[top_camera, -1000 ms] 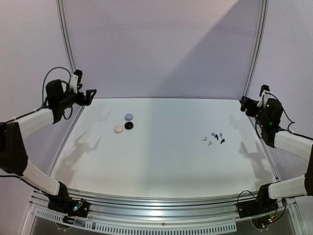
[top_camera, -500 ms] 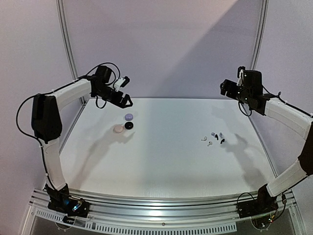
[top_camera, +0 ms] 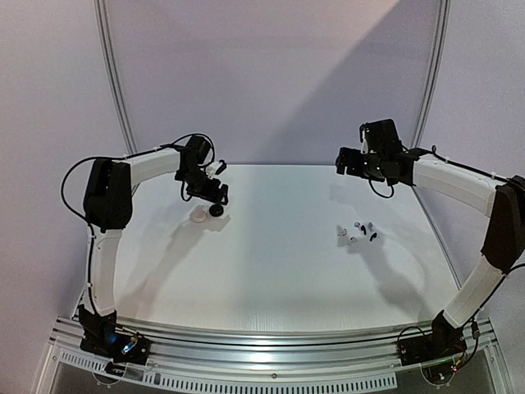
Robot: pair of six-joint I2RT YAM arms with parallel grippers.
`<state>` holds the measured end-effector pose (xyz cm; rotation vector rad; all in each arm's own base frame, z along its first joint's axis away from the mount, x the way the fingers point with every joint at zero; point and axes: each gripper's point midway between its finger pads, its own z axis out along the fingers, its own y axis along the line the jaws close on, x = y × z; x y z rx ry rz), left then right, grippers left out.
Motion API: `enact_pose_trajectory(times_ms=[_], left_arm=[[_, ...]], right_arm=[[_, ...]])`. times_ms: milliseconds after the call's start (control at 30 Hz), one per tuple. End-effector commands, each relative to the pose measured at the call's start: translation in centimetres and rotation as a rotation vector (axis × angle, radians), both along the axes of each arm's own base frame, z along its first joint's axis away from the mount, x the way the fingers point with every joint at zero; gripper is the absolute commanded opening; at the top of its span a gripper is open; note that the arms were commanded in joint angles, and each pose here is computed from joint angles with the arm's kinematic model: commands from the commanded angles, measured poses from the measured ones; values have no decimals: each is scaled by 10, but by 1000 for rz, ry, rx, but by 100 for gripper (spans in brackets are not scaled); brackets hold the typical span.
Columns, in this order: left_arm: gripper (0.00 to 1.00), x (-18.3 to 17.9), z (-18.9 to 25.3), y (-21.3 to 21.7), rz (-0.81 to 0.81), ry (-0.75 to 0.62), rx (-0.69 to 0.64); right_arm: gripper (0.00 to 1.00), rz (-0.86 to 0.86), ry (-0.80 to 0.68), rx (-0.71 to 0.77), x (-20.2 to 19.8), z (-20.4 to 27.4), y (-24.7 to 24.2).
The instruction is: Insert the wireless bluetooth earbuds into the charging case
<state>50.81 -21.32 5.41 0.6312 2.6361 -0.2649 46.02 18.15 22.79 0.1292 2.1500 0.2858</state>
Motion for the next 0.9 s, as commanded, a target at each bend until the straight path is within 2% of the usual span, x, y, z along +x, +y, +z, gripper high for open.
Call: enact_pose_trajectory(times_ms=[0,300,500,767,867], left_arm=[[88,-2,-10,0,20,3,31],[81,-19,-35,-4,40,93,-6],[74,-10,-39,-8,33,73,-13],[72,-10,-52,-2,6,70,33],[68,-7,-53,-2,5,59,36]], right_arm=[[96,10,33,0,1,-7,9],[95,13,54,25,4,-14,14],[95,13,58,21,4,-15,14],[96,-7,55,11,6,-16,11],[96,-7,51,11,8,-16,12]])
